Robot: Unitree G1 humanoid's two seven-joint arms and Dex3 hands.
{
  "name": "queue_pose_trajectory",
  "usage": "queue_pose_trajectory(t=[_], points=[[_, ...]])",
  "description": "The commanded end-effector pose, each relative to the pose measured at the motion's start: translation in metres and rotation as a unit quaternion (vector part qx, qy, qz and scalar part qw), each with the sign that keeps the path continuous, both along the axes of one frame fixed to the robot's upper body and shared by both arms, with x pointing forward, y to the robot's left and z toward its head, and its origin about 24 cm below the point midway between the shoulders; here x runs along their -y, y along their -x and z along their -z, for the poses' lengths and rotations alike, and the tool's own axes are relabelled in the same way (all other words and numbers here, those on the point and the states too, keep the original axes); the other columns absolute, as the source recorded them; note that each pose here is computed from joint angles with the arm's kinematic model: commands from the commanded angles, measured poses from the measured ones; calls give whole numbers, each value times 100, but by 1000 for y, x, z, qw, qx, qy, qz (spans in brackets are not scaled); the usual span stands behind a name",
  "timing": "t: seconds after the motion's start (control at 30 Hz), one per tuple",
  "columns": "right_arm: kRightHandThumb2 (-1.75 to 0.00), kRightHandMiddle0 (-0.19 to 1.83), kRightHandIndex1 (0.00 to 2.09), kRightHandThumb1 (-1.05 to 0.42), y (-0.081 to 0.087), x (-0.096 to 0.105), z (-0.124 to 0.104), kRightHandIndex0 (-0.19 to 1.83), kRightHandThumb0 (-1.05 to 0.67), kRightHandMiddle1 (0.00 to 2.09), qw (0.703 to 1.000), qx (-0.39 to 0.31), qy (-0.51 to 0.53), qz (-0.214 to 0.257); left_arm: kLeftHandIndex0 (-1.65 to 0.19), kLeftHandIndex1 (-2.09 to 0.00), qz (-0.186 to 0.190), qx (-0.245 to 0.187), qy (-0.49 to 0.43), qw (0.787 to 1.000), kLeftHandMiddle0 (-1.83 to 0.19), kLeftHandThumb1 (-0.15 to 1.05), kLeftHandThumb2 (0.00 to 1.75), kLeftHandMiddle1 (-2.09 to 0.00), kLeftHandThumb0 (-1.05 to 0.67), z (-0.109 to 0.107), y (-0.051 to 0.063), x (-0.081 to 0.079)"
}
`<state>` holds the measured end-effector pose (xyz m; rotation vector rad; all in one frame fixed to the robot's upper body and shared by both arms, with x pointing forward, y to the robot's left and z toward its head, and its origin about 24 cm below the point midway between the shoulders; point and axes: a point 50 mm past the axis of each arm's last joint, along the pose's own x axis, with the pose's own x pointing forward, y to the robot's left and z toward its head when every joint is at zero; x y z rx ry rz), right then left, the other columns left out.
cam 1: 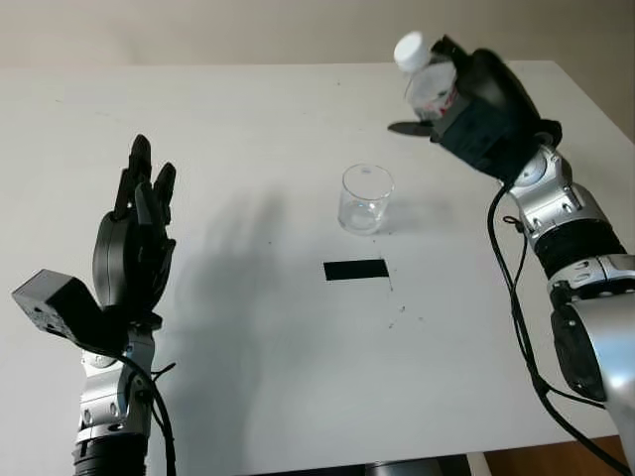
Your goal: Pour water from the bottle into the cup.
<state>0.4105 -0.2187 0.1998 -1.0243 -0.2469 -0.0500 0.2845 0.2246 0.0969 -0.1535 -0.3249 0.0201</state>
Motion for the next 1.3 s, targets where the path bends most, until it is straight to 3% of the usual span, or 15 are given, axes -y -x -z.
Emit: queue_pose_trajectory(t=[0.0,0.47,0.97,1.27], points=[[-11,39,209,-105,1,11,-3,59,-6,209,1000,4,15,18,0,0,-2,6,-5,1000,19,105,57,-44,-88,-2,3,-3],[-7,15,209,-104,2,13,11,47,-5,209,988,-3,150,39,0,0,2,5,-7,1000,19,105,59,-45,-87,-3,2,-3],[-6,11,209,-104,2,1,8,41,-8,209,964,43,262,8,1,0,5,7,-3,1000,19,105,59,-44,-87,-4,1,-1],[-6,18,209,-104,2,-2,0,52,-11,209,941,86,326,4,0,0,7,6,2,1000,19,105,59,-46,-86,-3,0,1]])
